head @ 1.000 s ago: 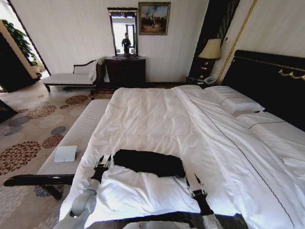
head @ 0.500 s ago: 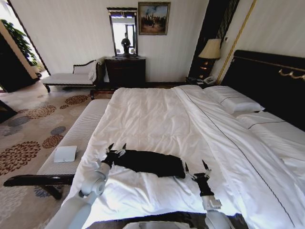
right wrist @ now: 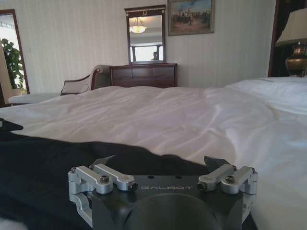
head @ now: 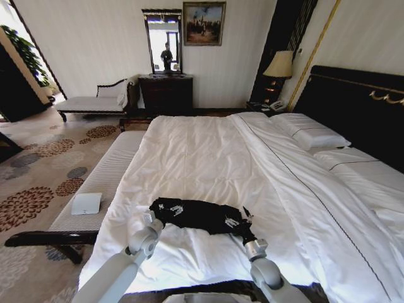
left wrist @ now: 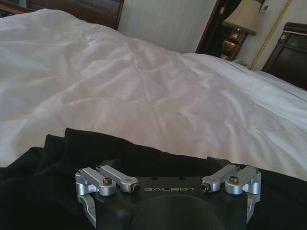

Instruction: Fold the clothes on the bed.

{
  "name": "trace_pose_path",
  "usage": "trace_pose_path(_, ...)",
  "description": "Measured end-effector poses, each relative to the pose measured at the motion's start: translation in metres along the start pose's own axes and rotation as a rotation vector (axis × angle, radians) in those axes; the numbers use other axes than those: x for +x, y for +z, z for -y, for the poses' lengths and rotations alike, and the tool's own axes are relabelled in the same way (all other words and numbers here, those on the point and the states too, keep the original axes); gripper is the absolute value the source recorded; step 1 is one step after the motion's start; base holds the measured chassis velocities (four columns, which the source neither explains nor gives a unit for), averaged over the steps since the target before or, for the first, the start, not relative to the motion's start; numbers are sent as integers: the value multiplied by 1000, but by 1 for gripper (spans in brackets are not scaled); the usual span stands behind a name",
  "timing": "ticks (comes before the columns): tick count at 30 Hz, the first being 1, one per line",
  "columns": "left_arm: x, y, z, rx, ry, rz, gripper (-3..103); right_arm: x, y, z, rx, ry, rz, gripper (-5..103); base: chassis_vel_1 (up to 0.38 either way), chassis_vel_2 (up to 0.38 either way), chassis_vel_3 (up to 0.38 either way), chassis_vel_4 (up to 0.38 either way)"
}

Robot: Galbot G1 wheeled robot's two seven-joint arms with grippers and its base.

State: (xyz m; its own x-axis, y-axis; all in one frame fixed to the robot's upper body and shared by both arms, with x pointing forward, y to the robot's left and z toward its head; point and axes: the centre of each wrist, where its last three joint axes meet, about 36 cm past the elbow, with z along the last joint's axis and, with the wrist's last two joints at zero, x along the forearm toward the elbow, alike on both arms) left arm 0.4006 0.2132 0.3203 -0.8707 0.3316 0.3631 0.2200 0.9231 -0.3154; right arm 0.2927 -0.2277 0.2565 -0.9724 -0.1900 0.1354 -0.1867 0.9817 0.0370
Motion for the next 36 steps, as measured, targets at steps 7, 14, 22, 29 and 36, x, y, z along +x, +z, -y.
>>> trace_pose_path(7,-7,-3,-21,-2,-50,-2,100,10,27,1,8,-2,-72,100,0,0,0,0)
trace_pose_path(14,-15,-12,-38,-8,-83,10,100,19,46,19,33,16,-106,100,0,0,0,0)
trace_pose_path(22,-28,-26,-68,-25,-121,25,100,34,54,37,67,35,-120,100,0,0,0,0)
trace_pose_path(29,1,-38,-71,-67,-151,123,100,54,17,44,32,94,-54,100,0,0,0,0)
trace_pose_path(36,61,-22,-59,-126,-165,228,100,64,-29,43,-150,134,-66,100,0,0,0,0)
